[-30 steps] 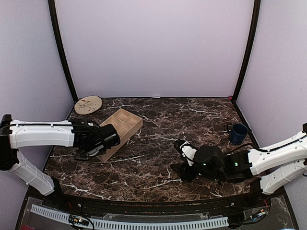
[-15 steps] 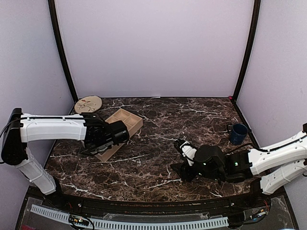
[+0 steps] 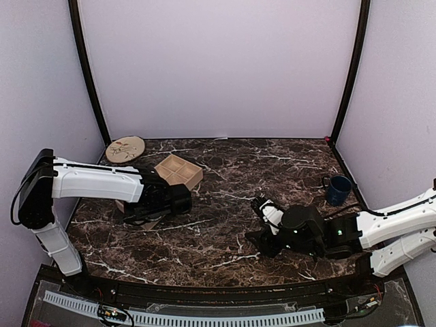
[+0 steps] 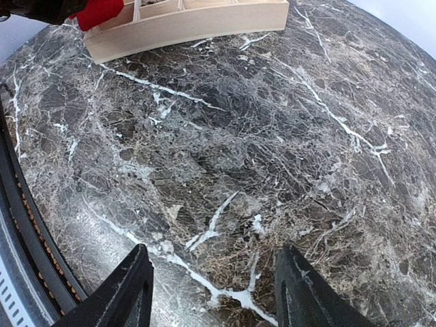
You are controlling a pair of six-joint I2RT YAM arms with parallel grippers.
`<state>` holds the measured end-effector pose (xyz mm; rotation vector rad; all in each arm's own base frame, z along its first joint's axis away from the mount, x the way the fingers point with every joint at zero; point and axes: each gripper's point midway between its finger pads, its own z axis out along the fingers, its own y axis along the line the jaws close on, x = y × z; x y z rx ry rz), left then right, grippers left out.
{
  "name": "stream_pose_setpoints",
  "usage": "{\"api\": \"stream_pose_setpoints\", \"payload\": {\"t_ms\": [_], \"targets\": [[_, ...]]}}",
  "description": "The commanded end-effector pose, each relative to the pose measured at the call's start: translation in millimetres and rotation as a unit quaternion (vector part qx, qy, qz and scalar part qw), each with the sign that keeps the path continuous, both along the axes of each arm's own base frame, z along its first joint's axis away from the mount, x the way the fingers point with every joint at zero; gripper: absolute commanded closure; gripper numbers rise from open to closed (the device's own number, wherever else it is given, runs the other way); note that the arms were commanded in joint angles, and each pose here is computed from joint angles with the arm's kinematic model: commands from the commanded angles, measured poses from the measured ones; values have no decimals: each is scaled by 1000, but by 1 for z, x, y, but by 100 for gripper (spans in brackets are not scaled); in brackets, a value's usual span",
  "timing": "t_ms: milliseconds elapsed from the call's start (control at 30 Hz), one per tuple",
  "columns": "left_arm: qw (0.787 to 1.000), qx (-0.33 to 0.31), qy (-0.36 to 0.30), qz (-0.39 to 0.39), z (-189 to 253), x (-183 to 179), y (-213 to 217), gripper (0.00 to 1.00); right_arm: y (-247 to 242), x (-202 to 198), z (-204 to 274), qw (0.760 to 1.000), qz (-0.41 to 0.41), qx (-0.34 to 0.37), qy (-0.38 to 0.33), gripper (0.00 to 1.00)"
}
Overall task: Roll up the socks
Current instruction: Place the sock in the storage box.
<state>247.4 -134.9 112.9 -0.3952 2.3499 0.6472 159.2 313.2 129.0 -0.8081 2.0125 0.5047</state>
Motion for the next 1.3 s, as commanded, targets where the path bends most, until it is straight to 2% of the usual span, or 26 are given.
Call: {"api": "stream_pose_setpoints", "payload": {"t_ms": [0, 400, 900, 1267], "targets": [[1000, 12, -8, 10, 5, -2, 5, 100, -4, 2, 4, 1000, 0, 6, -5, 43], [1000, 13, -2, 10, -9, 0, 0, 100, -9, 3, 4, 1000, -2, 4, -4, 43], [999, -41, 31, -16, -41, 5, -27, 100, -12, 5, 8, 1000, -6, 5, -8, 43], [996, -70, 55, -10, -56, -2, -21, 100, -10, 5, 13, 1000, -7, 10, -10, 43]]}}
